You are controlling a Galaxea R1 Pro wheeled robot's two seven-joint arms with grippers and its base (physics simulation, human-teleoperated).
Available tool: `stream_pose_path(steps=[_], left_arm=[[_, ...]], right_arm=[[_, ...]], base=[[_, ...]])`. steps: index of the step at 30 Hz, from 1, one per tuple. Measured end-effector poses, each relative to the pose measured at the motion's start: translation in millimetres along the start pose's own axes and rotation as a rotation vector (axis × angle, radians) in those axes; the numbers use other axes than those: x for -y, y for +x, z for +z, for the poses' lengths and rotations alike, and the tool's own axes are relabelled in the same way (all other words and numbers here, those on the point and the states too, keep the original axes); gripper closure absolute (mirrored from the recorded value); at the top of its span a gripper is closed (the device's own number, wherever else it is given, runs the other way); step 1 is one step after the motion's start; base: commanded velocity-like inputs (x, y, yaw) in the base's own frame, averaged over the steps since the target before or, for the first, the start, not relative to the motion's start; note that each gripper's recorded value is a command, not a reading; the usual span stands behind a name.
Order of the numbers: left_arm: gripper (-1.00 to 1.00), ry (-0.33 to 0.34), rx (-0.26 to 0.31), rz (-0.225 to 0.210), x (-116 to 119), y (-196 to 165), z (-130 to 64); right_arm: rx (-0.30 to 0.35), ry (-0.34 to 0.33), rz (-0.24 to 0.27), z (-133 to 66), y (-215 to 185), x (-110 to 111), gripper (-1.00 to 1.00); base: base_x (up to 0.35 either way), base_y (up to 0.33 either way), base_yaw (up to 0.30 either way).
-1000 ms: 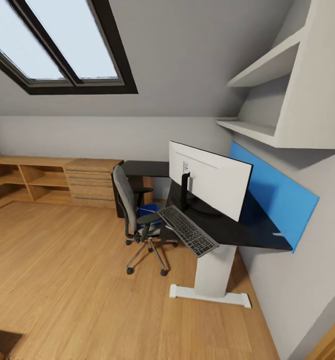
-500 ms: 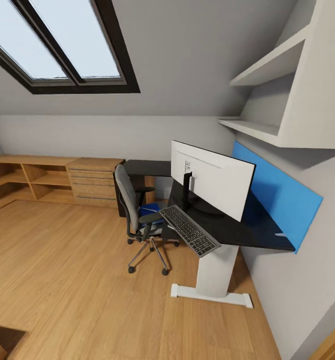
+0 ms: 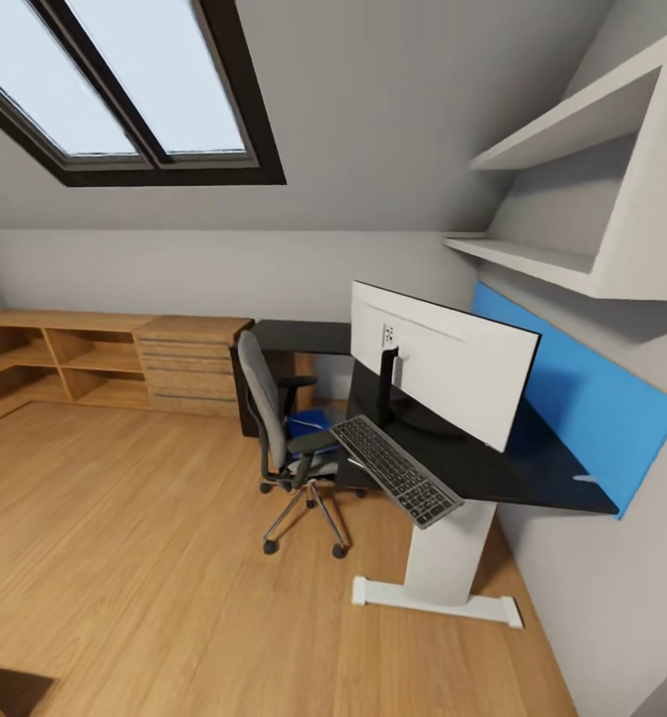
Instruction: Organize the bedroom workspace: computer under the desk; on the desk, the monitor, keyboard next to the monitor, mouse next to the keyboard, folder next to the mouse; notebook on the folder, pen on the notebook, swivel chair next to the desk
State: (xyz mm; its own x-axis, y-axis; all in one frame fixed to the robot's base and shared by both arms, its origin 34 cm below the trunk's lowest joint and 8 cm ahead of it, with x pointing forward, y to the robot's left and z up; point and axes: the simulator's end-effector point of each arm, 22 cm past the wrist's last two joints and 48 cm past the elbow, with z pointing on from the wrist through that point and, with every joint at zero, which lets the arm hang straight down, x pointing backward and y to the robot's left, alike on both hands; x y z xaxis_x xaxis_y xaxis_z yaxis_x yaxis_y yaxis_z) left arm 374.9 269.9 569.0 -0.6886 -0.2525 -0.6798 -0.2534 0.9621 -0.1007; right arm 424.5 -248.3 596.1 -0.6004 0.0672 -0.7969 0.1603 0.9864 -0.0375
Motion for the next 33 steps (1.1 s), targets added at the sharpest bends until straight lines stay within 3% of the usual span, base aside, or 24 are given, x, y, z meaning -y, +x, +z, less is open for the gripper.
stream_pose_path(steps=[16, 33], left_arm=[[-1.0, -0.001, 0.0, 0.001, -0.7, -0.1, 0.1], [-1.0, -0.001, 0.003, 0.001, -0.2, -0.9, 0.2]], right_arm=[[-0.012, 0.0, -0.003, -1.7, 5.2, 0.8, -1.0], [-0.01, -0.001, -0.003, -1.5, 4.4, 0.7, -1.0]], base=[[0.193, 0.264, -0.202], [0.027, 0.298, -0.208]])
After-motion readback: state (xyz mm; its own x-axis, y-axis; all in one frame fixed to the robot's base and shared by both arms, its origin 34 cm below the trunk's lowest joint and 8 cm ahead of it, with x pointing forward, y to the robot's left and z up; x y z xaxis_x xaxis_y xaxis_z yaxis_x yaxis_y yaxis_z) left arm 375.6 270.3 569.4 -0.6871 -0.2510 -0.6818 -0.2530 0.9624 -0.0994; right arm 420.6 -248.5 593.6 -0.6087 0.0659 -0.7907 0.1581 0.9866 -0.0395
